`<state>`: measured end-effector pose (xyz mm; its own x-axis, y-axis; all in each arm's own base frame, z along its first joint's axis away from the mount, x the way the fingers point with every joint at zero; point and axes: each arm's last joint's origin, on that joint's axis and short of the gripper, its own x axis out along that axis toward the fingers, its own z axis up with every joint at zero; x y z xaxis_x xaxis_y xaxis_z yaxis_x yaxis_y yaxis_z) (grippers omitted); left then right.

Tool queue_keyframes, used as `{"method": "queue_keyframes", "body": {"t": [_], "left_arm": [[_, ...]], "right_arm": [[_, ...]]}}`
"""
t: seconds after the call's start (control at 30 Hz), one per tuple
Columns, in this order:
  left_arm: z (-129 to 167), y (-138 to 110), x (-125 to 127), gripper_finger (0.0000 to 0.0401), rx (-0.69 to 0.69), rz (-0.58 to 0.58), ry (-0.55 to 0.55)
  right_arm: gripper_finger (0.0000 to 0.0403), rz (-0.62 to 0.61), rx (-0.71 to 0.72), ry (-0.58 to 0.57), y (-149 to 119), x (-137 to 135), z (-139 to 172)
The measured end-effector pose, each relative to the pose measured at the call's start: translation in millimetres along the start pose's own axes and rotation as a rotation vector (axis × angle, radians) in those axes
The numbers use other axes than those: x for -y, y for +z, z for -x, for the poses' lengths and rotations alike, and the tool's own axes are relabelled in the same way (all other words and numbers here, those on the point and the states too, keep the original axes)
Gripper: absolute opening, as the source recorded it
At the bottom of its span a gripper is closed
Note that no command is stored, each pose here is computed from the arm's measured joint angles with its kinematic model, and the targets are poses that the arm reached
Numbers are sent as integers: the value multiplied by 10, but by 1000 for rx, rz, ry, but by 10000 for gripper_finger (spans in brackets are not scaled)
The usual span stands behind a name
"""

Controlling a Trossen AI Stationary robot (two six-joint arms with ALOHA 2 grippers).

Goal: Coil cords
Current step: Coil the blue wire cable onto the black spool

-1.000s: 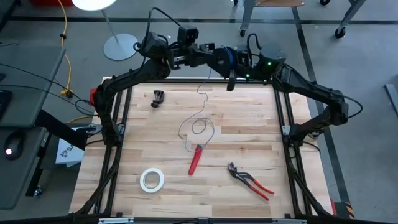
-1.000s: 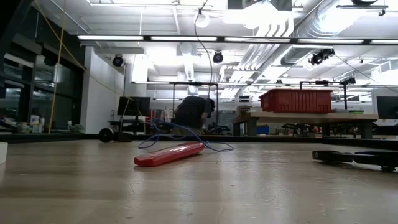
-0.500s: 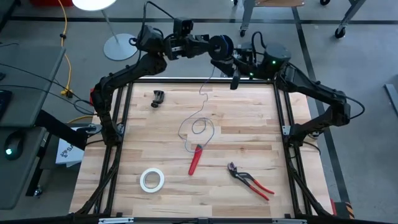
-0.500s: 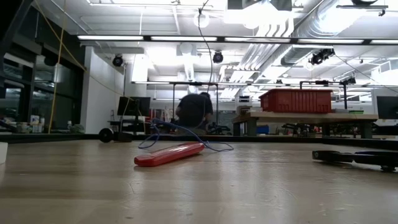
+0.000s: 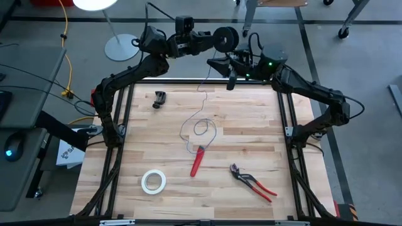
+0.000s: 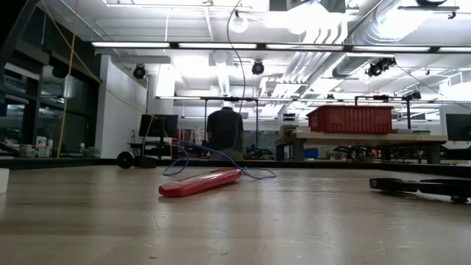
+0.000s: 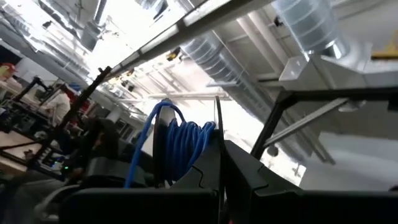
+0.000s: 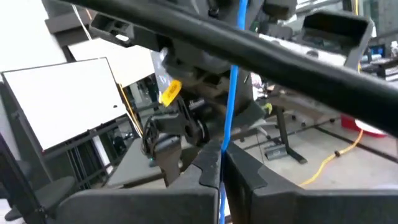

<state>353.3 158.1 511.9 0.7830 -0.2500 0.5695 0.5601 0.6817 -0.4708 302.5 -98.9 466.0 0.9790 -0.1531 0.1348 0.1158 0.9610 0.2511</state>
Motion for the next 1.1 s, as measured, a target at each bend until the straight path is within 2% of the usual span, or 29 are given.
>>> {"method": "queue_keyframes", "body": {"t": [0.37, 0.47, 0.7, 0.83, 1.1], "left_arm": [[-77, -89, 51, 1, 39, 110, -1], [-83, -96, 54, 1, 46, 133, 2], [-34, -16, 17, 1, 94, 68, 29], [29, 65, -29, 1, 101, 49, 46], [211, 287, -21, 1, -4, 32, -9]], "right_arm": [[0, -23, 68, 38, -35, 6, -133], [0, -19, 67, 89, -35, -25, -139], [0, -21, 40, 180, -69, -150, -149], [0, -26, 22, 194, -88, -198, -145], [0, -9, -52, 162, -78, -186, -42]]}}
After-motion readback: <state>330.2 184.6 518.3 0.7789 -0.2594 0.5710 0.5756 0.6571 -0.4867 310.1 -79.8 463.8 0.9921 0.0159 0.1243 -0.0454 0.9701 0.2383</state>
